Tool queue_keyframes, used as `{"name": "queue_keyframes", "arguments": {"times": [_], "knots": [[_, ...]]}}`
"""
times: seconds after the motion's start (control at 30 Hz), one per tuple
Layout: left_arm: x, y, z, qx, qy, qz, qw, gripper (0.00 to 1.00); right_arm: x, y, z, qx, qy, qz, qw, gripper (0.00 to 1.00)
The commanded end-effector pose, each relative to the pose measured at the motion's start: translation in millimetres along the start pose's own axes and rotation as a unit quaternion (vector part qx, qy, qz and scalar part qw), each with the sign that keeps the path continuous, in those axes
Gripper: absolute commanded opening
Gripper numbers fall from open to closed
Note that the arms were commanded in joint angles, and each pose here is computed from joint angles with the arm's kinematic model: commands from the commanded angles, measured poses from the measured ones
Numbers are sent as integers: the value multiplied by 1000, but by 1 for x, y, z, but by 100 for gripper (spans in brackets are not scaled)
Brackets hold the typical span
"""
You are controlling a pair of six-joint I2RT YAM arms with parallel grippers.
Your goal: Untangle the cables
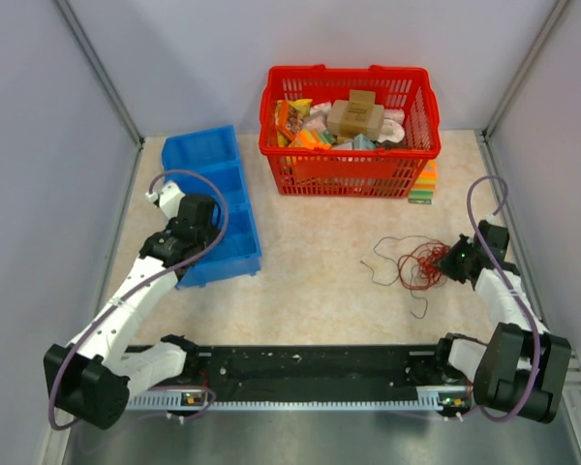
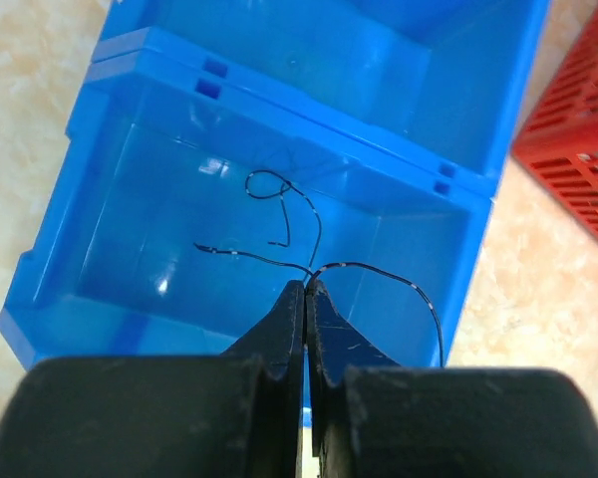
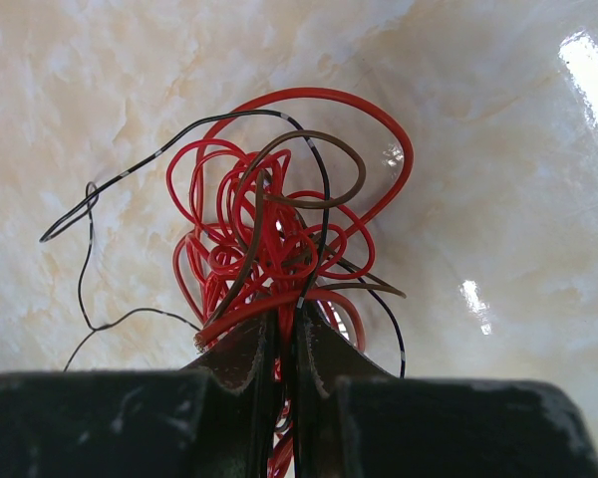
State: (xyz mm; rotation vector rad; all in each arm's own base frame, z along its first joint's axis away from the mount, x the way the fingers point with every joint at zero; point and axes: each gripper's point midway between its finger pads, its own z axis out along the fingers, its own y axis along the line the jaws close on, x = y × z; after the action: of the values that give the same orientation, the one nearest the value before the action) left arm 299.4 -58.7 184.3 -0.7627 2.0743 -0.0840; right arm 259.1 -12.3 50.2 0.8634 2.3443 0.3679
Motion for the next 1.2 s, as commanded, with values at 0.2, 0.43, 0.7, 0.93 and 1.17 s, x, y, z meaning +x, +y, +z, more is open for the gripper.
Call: {"name": "queue_keyframes", "arguments": {"times": [0.2,0.43,0.7,0.93,1.17], "knots": [[5,21,22,-10,46,-105,993,7,-8,14,1,-24,-11,-16,1000,4],[-17,10,-11,46,25,-110,993,79,-5,15,4,-24,-2,-19,1000,4],[-15,-100,-67,381,50,3,923,65,3,32,4,-63,18,-43,997,4],[105,-199,-112,482,149,212,837,74,33,90,-6,-201,57,-134,969,5],[194,-206,-78,401,218,323,829,68,51,103,-7,-243,95,-144,955,4]]}}
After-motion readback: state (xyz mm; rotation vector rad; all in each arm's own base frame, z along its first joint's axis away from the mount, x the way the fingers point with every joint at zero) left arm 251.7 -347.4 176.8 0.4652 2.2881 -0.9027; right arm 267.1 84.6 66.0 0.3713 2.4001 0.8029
